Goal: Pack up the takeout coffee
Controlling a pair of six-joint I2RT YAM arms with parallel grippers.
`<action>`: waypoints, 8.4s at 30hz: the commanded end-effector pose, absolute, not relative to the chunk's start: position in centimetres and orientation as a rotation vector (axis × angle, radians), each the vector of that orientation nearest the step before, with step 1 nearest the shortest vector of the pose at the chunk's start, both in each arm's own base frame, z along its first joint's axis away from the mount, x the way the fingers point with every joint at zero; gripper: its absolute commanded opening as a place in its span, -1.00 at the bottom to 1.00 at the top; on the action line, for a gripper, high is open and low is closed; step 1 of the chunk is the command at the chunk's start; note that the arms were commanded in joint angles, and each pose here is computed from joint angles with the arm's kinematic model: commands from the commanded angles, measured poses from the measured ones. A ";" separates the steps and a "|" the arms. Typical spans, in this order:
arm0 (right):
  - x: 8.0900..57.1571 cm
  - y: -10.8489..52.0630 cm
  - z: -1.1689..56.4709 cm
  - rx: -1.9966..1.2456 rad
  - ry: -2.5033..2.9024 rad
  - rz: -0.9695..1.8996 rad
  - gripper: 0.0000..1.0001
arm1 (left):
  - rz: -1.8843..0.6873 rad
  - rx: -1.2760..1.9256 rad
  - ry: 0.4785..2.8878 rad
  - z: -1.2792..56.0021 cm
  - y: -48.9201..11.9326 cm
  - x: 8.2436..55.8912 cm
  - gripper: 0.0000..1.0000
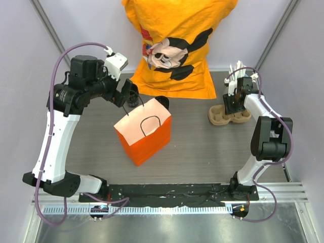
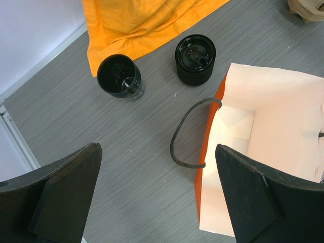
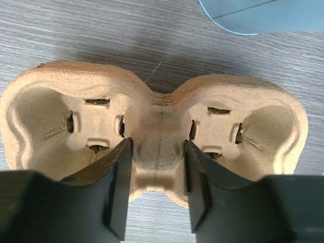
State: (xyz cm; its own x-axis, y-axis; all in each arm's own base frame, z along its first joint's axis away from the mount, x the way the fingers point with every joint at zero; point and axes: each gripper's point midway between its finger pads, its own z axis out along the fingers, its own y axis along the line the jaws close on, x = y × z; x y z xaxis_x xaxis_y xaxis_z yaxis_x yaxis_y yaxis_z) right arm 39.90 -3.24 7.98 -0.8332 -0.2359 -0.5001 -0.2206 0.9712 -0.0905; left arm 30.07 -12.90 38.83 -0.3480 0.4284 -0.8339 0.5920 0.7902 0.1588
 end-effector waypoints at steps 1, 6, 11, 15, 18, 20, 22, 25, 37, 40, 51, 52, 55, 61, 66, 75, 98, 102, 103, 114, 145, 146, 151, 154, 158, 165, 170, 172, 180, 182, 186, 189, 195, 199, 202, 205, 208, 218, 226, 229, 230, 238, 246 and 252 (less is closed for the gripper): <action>40.7 -3.1 8.4 -0.309 2.551 -0.030 -0.17 | -0.227 0.744 1.951 39.8 -13.0 30.3 0.99; 40.8 -3.0 8.9 -0.301 2.538 -0.028 -0.19 | -0.240 0.746 1.952 39.8 -13.2 30.2 0.99; 40.9 -3.0 10.4 -0.285 2.505 -0.029 -0.20 | -0.248 0.748 1.957 39.5 -13.3 30.2 0.99; 40.9 -2.8 11.5 -0.277 2.477 -0.023 -0.19 | -0.250 0.748 1.955 39.6 -13.3 30.1 0.99; 40.9 -2.8 11.9 -0.277 2.468 -0.026 -0.19 | -0.254 0.750 1.956 39.5 -13.3 30.2 0.99; 40.8 -2.8 12.0 -0.276 2.468 -0.027 -0.19 | -0.257 0.750 1.953 39.6 -13.4 30.1 0.99; 40.8 -2.9 12.1 -0.274 2.466 -0.034 -0.19 | -0.259 0.750 1.958 39.5 -13.3 30.1 0.99; 40.8 -3.0 12.2 -0.274 2.465 -0.042 -0.18 | -0.262 0.751 1.957 39.5 -13.4 30.1 0.99; 40.6 -3.3 10.7 -0.284 2.512 -0.053 0.05 | -0.266 0.746 1.959 39.4 -13.3 30.0 0.99; 40.6 -3.3 10.6 -0.285 2.515 -0.051 0.06 | -0.267 0.747 1.960 39.4 -13.2 30.0 1.00; 40.4 -3.4 9.3 -0.287 2.552 -0.057 0.10 | -0.273 0.745 1.960 39.3 -13.2 30.0 0.99; 40.3 -3.5 9.2 -0.287 2.556 -0.058 0.11 | -0.276 0.749 1.958 39.3 -13.3 29.9 0.99; 40.3 -3.5 8.9 -0.286 2.564 -0.060 0.08 | -0.275 0.745 1.962 39.3 -13.2 29.9 0.99; 40.4 -3.4 9.2 -0.284 2.554 -0.053 -0.01 | -0.281 0.747 1.962 39.2 -13.3 29.9 0.99; 40.5 -3.4 9.5 -0.282 2.545 -0.053 -0.07 | -0.287 0.746 1.964 39.2 -13.4 30.0 0.99; 40.7 -3.2 10.9 -0.271 2.509 -0.048 -0.29 | -0.291 0.748 1.963 39.2 -13.4 30.0 0.99; 40.7 -3.5 12.1 -0.265 2.499 -0.082 -0.44 | -0.299 0.744 1.964 39.2 -13.4 29.8 1.00; 40.6 -2.0 12.3 -0.263 2.490 0.040 -0.44 | -0.297 0.741 1.960 39.3 -13.2 29.8 0.99; 40.6 -1.8 12.6 -0.259 2.493 0.076 -0.44 | -0.299 0.742 1.964 39.2 -13.3 29.7 0.99; 41.0 -2.7 12.6 -0.233 2.490 -0.088 -0.46 | -0.308 0.739 1.965 39.2 -13.3 29.7 0.99; 38.4 10.2 36.7 -0.571 2.056 0.187 -0.49 | -0.195 0.644 1.927 41.4 -11.4 31.0 0.99; 38.6 11.0 38.0 -0.581 2.027 0.199 -0.49 | -0.193 0.642 1.923 41.5 -11.4 31.0 0.99; 37.8 17.7 41.8 -0.709 1.906 0.342 -0.50 | -0.192 0.659 1.911 41.8 -11.4 31.0 0.99; 37.0 21.4 43.6 -0.760 1.822 0.464 -0.52 | -0.220 0.687 1.908 41.5 -12.0 31.0 0.99; 35.8 25.5 45.0 -0.811 1.739 0.683 -0.53 | -0.238 0.705 1.899 41.2 -12.5 31.4 0.99; 32.9 30.0 45.4 -0.907 1.703 0.998 -0.55 | -0.234 0.701 1.878 41.1 -12.3 32.9 1.00; 30.3 31.5 45.4 -0.943 1.702 1.146 -0.55 | -0.294 0.743 1.877 40.2 -13.2 33.1 0.99; 29.2 32.0 45.8 -0.946 1.701 1.218 -0.55 | -0.321 0.743 1.874 40.1 -13.3 33.3 1.00; 26.0 34.0 45.4 -0.987 1.709 1.371 -0.56 | -0.397 0.738 1.860 40.2 -13.7 33.3 0.99; 25.5 34.4 44.5 -0.991 1.733 1.405 -0.56 | -0.414 0.744 1.856 40.2 -13.8 33.1 0.99; 24.8 34.9 43.6 -0.999 1.759 1.446 -0.56 | -0.451 0.759 1.859 39.8 -14.1 32.7 0.98; 24.3 34.9 43.4 -1.003 1.767 1.459 -0.55 | -0.478 0.769 1.864 39.4 -14.4 32.6 0.92; 23.7 34.8 43.1 -0.998 1.783 1.479 -0.56 | -0.500 0.780 1.878 38.6 -14.6 32.6 0.76; 23.5 34.8 42.6 -0.997 1.800 1.489 -0.56 | -0.511 0.791 1.876 38.6 -14.8 32.5 0.57; 23.2 35.0 42.0 -0.998 1.818 1.500 -0.56 | -0.525 0.803 1.874 38.6 -14.9 32.2 0.34; 23.1 35.3 41.6 -0.996 1.831 1.496 -0.56 | -0.536 0.807 1.878 38.3 -15.0 32.0 0.18; 23.2 35.7 41.1 -0.991 1.843 1.494 -0.56 | -0.540 0.815 1.884 38.0 -15.0 32.0 0.10; 23.4 36.9 40.7 -0.955 1.878 1.561 -0.56 | -0.569 0.827 1.899 37.3 -15.4 31.8 -0.16; 24.0 37.7 39.8 -0.905 1.922 1.626 -0.56 | -0.575 0.831 1.902 37.1 -15.4 31.6 -0.39; 24.0 37.9 38.9 -0.878 1.960 1.650 -0.56 | -0.581 0.830 1.906 37.0 -15.5 31.6 -0.44; 23.9 37.9 38.9 -0.879 1.961 1.656 -0.56 | -0.582 0.832 1.906 37.0 -15.5 31.6 -0.46; 23.9 38.0 37.4 -0.858 2.003 1.636 -0.56 | -0.590 0.821 1.910 36.8 -15.6 31.7 -0.54; 24.7 37.8 35.3 -0.821 2.069 1.543 -0.58 | -0.571 0.784 1.904 37.4 -15.3 32.1 -0.59; 25.5 37.5 34.6 -0.803 2.086 1.473 -0.58 | -0.601 0.780 1.897 37.8 -15.7 31.8 -0.61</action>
